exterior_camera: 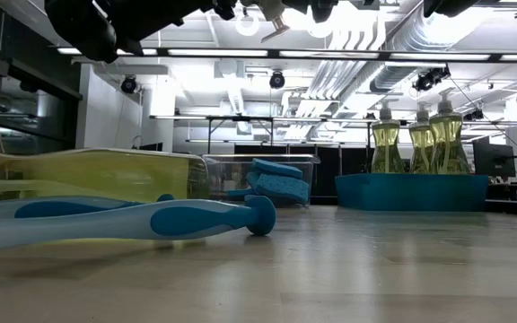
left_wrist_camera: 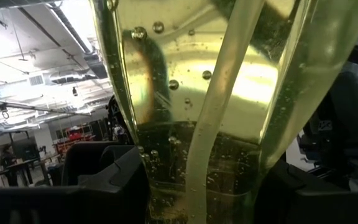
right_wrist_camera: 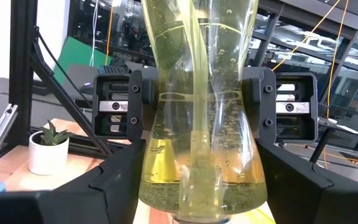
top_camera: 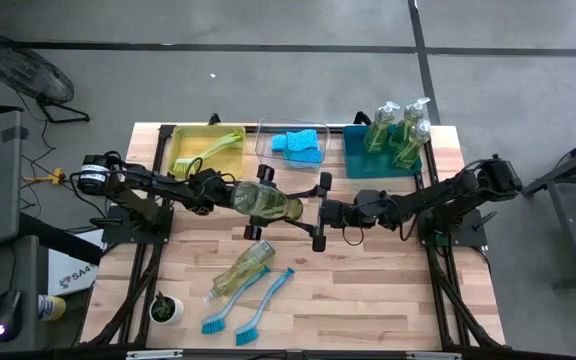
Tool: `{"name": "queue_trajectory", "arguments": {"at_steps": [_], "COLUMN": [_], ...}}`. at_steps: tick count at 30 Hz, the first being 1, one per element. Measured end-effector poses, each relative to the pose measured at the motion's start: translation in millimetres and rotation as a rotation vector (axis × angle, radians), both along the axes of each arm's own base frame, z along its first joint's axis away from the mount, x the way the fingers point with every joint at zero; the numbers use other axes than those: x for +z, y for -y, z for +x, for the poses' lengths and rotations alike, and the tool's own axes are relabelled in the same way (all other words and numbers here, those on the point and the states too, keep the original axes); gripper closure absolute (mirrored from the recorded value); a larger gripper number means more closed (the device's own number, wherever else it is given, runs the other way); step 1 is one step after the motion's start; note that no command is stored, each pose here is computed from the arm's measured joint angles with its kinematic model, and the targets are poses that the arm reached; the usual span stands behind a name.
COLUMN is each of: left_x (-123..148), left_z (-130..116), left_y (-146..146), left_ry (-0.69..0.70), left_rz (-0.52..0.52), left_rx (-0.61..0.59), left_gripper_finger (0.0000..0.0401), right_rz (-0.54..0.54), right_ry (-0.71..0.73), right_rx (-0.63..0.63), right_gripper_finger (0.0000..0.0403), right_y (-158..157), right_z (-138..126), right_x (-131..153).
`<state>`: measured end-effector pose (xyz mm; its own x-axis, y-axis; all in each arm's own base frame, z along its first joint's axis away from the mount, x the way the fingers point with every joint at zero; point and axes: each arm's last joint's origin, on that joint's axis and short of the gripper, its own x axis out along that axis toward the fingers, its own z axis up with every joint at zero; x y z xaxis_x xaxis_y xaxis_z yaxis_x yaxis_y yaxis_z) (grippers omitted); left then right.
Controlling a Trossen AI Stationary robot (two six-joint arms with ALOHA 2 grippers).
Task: Pick & Place Kitchen Sink Supplies
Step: Put the dish soap into the blue bin
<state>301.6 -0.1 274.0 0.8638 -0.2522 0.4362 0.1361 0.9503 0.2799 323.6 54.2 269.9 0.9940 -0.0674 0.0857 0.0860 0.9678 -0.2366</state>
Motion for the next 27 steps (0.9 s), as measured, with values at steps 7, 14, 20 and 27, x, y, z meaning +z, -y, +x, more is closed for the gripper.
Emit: {"name": "queue_trajectory", "arguments": {"at_steps": [7, 14, 20, 27], "left_x": [-0.1, 0.9, 2.3, 1.4], "left_z": [0.0, -0.1, -0.5, -0.1], "left_y": [0.0, -0.7, -0.9, -1.1], "left_ry": [-0.001, 0.007, 0.015, 0.006], "left_rz": [0.000, -0.015, -0.021, -0.019], "left_rx": [0.000, 0.019, 0.022, 0.025], "left_gripper_finger": [0.0211, 0.0160, 0.0142, 0.0154], "right_rz": [0.000, 0.016, 0.012, 0.010], "right_ry": [0.000, -0.004, -0.049, -0.073], "right_rx": [-0.001, -0.015, -0.054, -0.079], "right_gripper_finger": [0.0139, 0.0139, 0.0140, 0.0141], "right_y": [0.0, 0.4, 2.7, 3.9], "right_z": [0.0, 0.1, 0.7, 0.9], "right_x": [0.0, -0.5, -6.4, -8.4]}}
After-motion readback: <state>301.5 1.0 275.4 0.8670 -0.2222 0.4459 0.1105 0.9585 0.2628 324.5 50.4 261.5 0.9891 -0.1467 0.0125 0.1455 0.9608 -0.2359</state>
